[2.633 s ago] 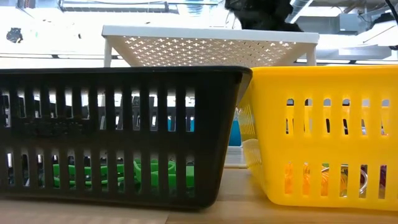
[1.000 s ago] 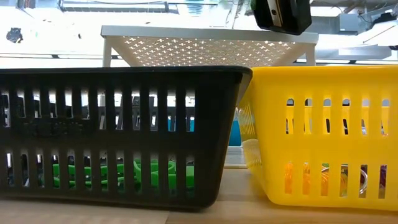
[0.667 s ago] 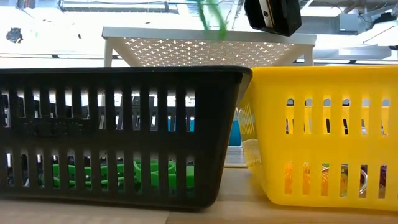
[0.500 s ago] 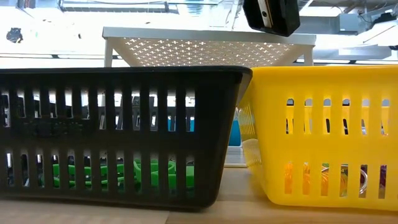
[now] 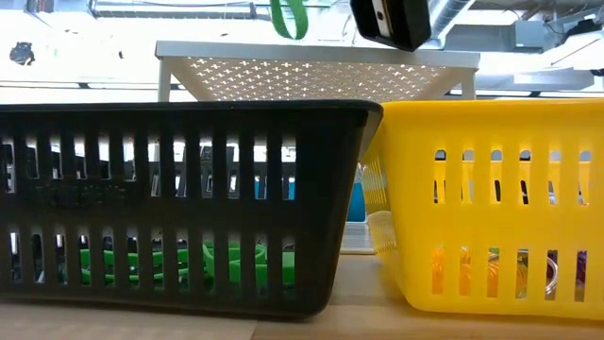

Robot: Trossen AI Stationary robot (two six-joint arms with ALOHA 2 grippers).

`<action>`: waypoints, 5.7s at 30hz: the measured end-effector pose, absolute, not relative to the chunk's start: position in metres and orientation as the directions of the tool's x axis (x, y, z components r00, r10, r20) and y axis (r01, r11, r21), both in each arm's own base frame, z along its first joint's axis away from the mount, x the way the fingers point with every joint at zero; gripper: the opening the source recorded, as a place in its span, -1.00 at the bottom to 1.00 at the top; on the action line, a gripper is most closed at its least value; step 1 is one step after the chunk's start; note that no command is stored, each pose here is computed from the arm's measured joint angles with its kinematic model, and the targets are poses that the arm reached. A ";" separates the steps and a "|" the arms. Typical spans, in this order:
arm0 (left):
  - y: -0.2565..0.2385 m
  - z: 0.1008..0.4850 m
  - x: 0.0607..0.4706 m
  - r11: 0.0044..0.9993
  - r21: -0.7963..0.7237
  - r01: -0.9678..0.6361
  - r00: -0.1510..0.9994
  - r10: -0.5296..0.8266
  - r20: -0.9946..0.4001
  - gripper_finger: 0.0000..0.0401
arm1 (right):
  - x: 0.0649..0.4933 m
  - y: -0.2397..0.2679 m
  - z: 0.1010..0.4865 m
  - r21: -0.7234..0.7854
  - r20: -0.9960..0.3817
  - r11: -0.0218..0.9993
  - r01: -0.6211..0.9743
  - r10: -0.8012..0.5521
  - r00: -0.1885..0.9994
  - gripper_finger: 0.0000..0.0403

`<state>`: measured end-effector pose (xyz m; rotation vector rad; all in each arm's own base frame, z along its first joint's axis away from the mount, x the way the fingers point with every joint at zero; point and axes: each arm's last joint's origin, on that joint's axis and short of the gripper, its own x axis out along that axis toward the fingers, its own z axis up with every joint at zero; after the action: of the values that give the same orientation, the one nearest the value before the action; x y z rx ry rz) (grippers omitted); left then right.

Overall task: Pick & Place Office Desk Supplies
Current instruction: Put the green rubber band into the black bin

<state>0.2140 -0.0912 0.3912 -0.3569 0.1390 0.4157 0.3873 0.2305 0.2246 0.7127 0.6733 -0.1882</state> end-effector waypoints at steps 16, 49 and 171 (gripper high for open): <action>-0.092 0.391 0.214 0.860 -0.314 -0.403 0.913 0.352 -0.208 -0.03 | 0.392 0.229 0.229 0.570 -0.583 0.746 0.346 0.069 0.810 -0.65; -0.101 0.381 0.212 0.888 -0.429 -0.165 0.935 0.001 -0.355 -0.03 | 0.384 0.236 0.272 0.543 -0.392 0.820 0.180 0.059 0.918 -0.66; -0.193 0.297 0.321 0.929 -0.355 0.100 0.661 -0.329 -0.675 -1.00 | 0.244 0.213 0.397 0.414 -0.188 0.800 0.435 -0.392 0.900 -0.66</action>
<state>0.3211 -0.1927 0.2974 -0.3005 0.8161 -0.2471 0.2439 0.2132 0.3968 0.4667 0.0947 -0.4442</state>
